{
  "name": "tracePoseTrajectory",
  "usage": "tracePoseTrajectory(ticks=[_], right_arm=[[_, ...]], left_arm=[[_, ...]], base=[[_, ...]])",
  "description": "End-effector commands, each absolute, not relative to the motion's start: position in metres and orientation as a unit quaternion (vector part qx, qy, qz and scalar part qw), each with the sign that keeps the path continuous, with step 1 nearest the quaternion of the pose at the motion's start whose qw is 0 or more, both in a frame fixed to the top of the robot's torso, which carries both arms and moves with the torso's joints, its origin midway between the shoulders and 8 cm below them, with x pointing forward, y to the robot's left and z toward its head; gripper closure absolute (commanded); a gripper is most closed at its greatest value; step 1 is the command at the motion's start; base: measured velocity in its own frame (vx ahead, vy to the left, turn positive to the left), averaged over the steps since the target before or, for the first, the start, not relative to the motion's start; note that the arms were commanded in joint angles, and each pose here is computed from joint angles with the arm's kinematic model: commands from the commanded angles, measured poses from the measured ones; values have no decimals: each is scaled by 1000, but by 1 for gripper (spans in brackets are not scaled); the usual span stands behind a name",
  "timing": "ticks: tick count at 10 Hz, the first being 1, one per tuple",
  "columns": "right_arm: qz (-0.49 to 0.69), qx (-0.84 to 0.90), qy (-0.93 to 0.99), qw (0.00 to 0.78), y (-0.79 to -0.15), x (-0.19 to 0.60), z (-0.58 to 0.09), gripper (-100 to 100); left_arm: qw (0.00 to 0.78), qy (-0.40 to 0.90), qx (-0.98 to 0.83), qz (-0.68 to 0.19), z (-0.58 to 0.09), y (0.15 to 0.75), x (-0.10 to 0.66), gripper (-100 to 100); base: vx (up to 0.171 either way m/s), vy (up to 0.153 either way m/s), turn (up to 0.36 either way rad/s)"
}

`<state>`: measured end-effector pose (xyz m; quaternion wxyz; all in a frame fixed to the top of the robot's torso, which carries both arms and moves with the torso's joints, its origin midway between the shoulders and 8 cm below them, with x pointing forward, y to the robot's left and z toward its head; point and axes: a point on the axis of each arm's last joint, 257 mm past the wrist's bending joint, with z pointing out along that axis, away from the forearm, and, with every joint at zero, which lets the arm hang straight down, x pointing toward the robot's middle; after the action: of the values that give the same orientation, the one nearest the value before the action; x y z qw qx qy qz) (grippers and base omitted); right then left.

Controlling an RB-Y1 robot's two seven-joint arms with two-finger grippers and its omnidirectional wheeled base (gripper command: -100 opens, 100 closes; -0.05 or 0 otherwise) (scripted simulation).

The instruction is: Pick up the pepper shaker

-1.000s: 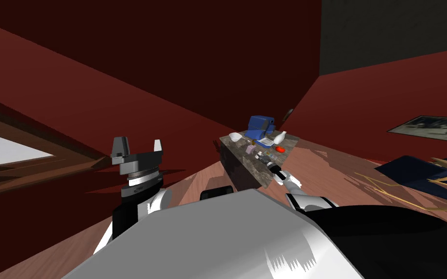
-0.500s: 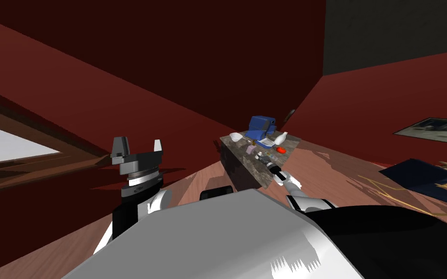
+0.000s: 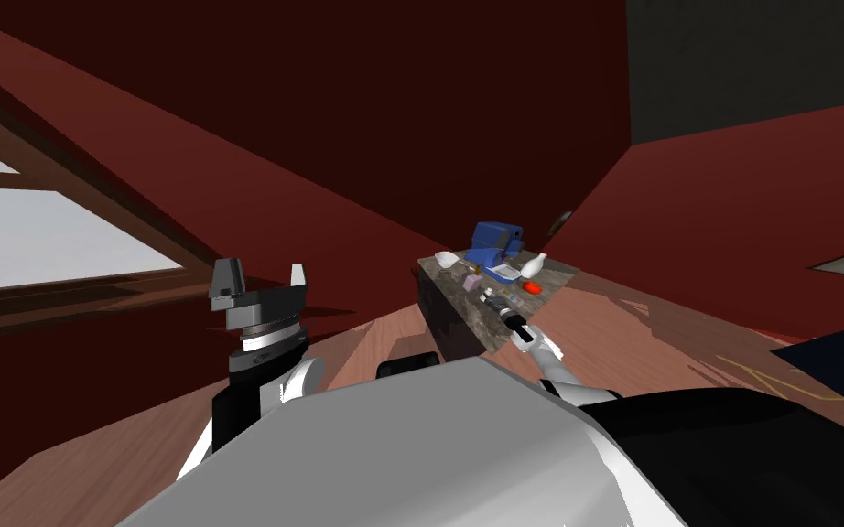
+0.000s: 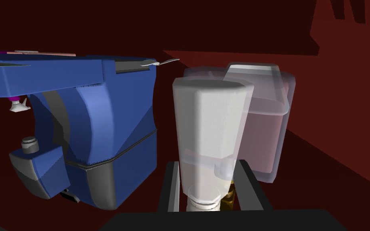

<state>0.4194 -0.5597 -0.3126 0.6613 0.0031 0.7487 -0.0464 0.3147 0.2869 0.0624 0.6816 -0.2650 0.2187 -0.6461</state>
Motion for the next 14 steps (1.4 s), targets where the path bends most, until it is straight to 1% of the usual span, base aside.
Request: tracePoseTrajectory(ticks=[1, 3, 6, 7, 8, 9, 10, 11, 12, 14], right_arm=[[-54, 19, 754, 655, -557, 413, -323, 100], [-57, 14, 748, 661, -554, 419, -313, 100], [-75, 43, 754, 651, -553, 406, -326, 100], [-78, 39, 748, 657, -551, 412, -316, 100], [-86, 55, 753, 650, -552, 401, -326, 100], [-90, 52, 748, 656, -551, 408, -315, 100], [-99, 69, 753, 647, -552, 396, -324, 100], [-102, 66, 747, 654, -551, 402, -313, 100], [-112, 83, 752, 644, -553, 389, -323, 100], [-116, 79, 744, 653, -551, 397, -308, 100]], left_arm=[[682, 219, -265, -646, 62, 287, 315, 0], [682, 219, -265, -646, 62, 287, 315, 0], [682, 219, -265, -646, 62, 287, 315, 0], [682, 219, -265, -646, 62, 287, 315, 0], [682, 219, -265, -646, 62, 287, 315, 0], [682, 219, -265, -646, 62, 287, 315, 0], [682, 219, -265, -646, 62, 287, 315, 0], [682, 219, -265, -646, 62, 287, 315, 0], [682, 219, -265, -646, 62, 287, 315, 0], [682, 219, -265, -646, 62, 287, 315, 0]], base=[[-84, -78, 238], [-55, -48, 54], [-73, -60, 172], [-88, -63, 124], [-116, -75, 219], [-87, -70, 112], [-80, -84, 182], [-79, -70, 122], [-88, -79, 231], [-72, -37, 44]])
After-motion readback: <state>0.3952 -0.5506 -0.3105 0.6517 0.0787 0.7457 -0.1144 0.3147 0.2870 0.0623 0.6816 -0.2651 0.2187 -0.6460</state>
